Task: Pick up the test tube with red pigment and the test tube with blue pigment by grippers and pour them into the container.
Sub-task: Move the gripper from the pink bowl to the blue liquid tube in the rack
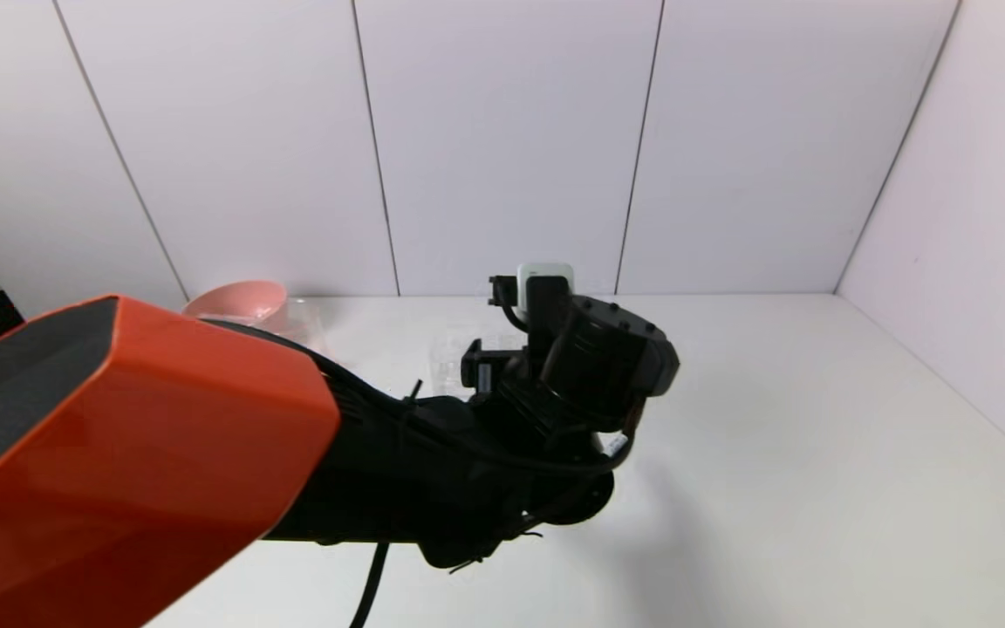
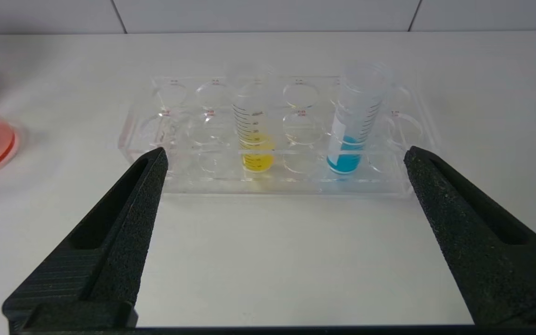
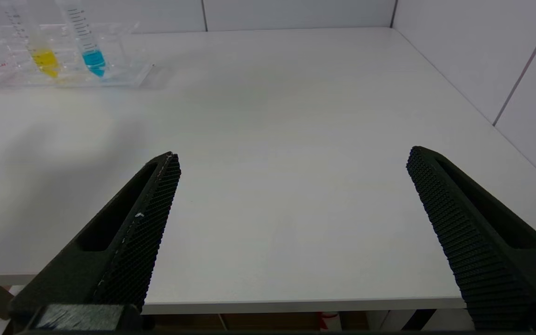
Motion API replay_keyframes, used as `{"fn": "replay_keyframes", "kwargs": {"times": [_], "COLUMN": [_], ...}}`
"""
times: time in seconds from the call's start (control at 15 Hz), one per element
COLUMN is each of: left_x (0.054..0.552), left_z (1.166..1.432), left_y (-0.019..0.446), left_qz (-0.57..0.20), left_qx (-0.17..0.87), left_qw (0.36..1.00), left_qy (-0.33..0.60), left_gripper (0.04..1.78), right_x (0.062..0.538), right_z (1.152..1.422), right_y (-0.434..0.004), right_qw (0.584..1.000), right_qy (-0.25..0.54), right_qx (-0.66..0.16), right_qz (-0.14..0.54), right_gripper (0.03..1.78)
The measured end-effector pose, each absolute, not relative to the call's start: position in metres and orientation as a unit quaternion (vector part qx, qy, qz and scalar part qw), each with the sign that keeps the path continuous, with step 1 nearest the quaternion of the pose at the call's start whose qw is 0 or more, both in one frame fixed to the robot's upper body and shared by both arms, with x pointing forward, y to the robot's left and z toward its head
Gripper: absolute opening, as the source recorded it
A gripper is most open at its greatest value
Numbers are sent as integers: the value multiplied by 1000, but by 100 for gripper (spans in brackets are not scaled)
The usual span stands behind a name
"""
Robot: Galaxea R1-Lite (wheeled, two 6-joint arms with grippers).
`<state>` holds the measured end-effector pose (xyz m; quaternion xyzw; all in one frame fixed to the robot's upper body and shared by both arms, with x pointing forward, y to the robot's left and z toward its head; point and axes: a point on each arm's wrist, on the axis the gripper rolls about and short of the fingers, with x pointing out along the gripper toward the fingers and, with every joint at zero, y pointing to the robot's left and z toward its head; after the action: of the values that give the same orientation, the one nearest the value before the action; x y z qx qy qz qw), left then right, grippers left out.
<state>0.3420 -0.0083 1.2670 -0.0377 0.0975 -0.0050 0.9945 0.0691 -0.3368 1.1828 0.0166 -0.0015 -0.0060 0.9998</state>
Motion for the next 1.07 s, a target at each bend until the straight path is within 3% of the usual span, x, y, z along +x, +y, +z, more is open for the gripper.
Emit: {"fn": "replay_keyframes", "kwargs": {"times": [0.47, 1.07], "left_x": [347, 386], "left_z": [1241, 1221], "left_y": [-48, -53], "left_qz": [19, 44], "left_qx": [-55, -50], "left_qw": [995, 995], "left_qy": [82, 79], "left_gripper": [178, 178], "right_x": [69, 69], "right_z": [1183, 1183], "right_y": [-337, -337], "right_qw": [1000, 1000], "right_qy": [-1, -1], "right_qx": [17, 17], "right_qz": [-6, -6], "right_gripper": [177, 178]}}
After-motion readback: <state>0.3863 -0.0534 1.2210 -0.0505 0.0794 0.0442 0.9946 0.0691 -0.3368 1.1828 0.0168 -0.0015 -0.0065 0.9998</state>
